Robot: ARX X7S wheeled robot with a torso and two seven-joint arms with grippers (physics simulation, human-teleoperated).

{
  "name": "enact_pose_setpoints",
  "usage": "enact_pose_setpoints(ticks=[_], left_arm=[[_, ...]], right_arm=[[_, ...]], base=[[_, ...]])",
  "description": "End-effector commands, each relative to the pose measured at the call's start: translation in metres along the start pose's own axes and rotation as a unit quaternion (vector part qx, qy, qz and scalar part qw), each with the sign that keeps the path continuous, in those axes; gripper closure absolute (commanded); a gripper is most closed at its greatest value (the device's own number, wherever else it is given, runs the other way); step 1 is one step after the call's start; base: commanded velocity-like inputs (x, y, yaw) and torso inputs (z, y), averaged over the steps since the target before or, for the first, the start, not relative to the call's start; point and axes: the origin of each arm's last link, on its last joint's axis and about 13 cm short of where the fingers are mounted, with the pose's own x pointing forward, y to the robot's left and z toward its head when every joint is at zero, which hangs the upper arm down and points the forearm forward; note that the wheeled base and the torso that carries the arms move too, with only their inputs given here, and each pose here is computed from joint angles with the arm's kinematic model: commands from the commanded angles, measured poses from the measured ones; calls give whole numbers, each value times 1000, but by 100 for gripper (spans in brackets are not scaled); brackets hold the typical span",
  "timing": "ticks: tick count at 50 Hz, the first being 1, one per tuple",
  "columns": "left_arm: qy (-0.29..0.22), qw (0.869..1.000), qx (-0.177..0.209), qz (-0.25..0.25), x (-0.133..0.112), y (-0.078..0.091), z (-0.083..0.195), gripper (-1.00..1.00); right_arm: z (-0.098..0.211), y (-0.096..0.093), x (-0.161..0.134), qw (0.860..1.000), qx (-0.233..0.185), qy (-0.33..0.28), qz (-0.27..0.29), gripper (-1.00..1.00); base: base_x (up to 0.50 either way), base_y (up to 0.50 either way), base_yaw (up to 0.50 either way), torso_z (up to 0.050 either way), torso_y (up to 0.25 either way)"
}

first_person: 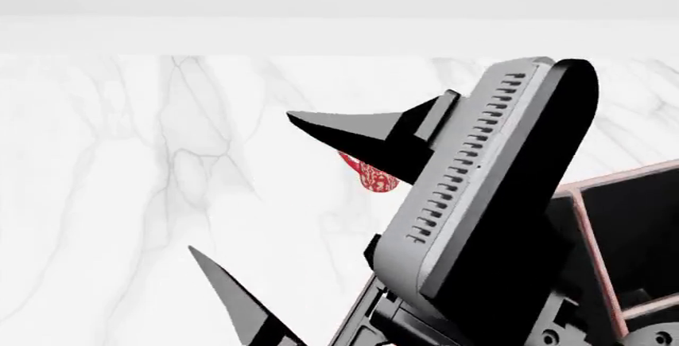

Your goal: Pick up the book and place it in the left compartment of the caddy.

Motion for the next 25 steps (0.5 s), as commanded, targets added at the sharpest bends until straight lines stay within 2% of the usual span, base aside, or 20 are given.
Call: enact_pose_setpoints(ticks=[1,9,25], left_arm=[[0,1000,0,-11,1,1,0,-100],[1,1000,0,-11,1,0,0,-100],[2,1000,0,-11,1,1,0,-100]], right_arm=[[-2,-2,11,996,-21,-4,86,-100],[-6,-4,18,996,-26,-7,90,-100],[-8,-5,41,991,-55,30,117,-100]], base=[[0,0,0,0,0],[0,0,0,0,0],[0,0,0,0,0]])
